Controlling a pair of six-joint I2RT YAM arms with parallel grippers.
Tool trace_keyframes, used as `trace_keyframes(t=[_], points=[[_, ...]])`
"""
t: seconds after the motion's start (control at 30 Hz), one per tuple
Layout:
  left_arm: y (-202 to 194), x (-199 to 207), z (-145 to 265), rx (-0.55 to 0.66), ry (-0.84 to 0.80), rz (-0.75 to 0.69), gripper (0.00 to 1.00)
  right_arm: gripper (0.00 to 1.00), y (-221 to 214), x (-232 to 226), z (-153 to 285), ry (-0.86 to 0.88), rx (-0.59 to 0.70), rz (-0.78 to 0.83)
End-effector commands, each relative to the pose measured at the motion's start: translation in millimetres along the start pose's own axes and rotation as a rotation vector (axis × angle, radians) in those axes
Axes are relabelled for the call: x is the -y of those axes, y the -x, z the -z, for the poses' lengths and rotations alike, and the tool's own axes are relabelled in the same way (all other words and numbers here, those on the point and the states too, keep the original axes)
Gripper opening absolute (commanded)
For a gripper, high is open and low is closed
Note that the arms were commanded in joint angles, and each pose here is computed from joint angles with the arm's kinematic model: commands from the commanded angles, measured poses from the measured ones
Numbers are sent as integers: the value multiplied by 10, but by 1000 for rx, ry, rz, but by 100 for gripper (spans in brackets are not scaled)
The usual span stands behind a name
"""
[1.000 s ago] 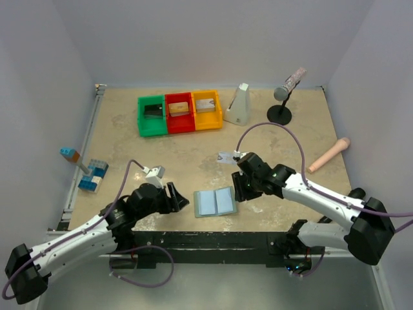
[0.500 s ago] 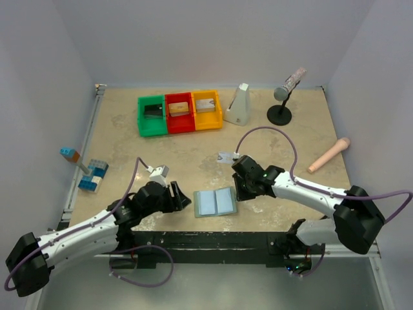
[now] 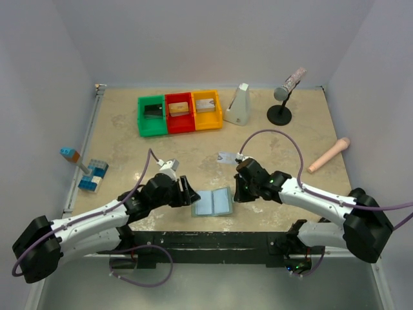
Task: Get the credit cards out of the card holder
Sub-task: Remove the credit card from the card holder.
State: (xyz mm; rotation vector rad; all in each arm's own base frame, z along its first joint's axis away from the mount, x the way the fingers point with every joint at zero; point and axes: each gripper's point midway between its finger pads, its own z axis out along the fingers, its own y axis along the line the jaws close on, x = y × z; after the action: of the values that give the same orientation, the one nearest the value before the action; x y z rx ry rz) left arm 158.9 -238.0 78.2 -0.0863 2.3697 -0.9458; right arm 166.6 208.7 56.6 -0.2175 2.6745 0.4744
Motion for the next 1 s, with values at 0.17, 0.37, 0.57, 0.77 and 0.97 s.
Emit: trace_keyframes(t=[0.17,0.37,0.57,0.77,0.97], points=[[19,268,-124,-28,-87,-6,61,0,-98,-173,-23,80,20,-71],[-30,193,-170,-37,-69,-7,60,0,-139,-150,-56,73,12,-70],[-137,69,-248,-81,-28,-36,59,0,-128,-163,-85,70,7,-67],[-212,10,-291,-100,-29,-43,58,0,-149,-149,-112,65,1,-66],[-236,14,-317,-117,-30,-60,57,0,-112,-175,-125,67,5,-67]])
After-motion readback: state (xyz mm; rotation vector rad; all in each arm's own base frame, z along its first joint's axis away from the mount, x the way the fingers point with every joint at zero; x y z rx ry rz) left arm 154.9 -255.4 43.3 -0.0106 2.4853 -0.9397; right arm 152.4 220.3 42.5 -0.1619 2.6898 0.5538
